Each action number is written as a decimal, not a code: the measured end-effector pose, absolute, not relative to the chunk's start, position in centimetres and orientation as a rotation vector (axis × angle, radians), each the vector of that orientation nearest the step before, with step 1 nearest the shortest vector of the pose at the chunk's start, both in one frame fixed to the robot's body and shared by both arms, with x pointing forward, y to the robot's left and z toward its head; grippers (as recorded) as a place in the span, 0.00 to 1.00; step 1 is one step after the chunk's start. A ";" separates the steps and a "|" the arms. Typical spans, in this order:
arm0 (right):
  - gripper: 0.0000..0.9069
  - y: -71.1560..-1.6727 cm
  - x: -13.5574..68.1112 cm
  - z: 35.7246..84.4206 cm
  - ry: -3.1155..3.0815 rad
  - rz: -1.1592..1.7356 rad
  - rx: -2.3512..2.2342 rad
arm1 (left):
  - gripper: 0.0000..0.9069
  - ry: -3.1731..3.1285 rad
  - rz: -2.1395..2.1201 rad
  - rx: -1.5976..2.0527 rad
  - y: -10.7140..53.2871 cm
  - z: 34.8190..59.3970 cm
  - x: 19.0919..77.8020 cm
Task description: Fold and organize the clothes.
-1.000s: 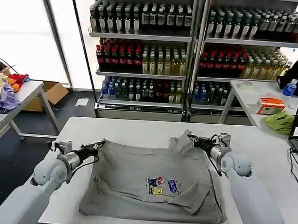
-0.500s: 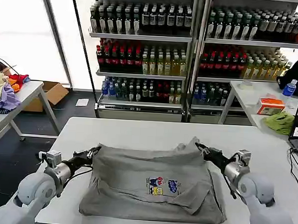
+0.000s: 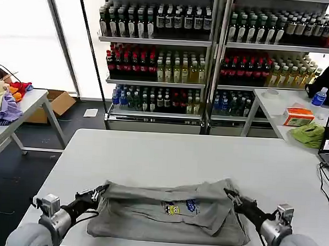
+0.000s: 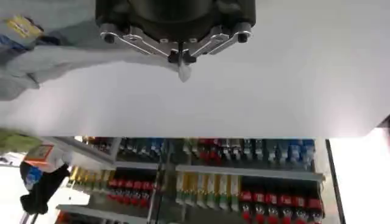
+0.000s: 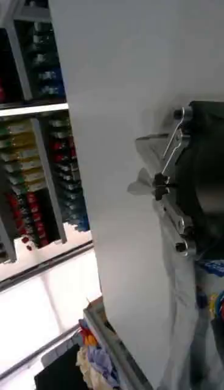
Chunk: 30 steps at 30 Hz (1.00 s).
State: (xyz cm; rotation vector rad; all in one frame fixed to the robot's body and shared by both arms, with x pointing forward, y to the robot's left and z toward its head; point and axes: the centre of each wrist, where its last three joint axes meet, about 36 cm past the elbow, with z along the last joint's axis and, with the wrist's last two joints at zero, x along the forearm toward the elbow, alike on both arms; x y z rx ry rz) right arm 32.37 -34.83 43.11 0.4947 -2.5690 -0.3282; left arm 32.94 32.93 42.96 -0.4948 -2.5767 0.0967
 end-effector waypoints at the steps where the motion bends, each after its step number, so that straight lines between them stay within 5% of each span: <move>1: 0.00 -34.8 31.9 43.0 -2.563 -0.329 0.489 | 0.00 -2.572 0.097 -0.489 32.9 42.8 32.5; 6: 0.00 -34.7 30.0 42.5 -2.532 -0.326 0.454 | 0.01 -2.546 0.100 -0.462 32.8 41.7 30.7; 7: 0.43 -34.7 29.7 42.5 -2.530 -0.325 0.449 | 0.76 -2.539 0.098 -0.457 32.8 41.5 30.4; 8: 1.00 -34.6 29.5 42.5 -2.529 -0.325 0.445 | 1.00 -2.534 0.094 -0.450 32.8 41.3 30.1; 30: 1.00 -37.4 28.5 44.7 -2.880 -0.134 0.386 | 1.00 -2.679 0.086 -0.183 32.2 42.3 27.4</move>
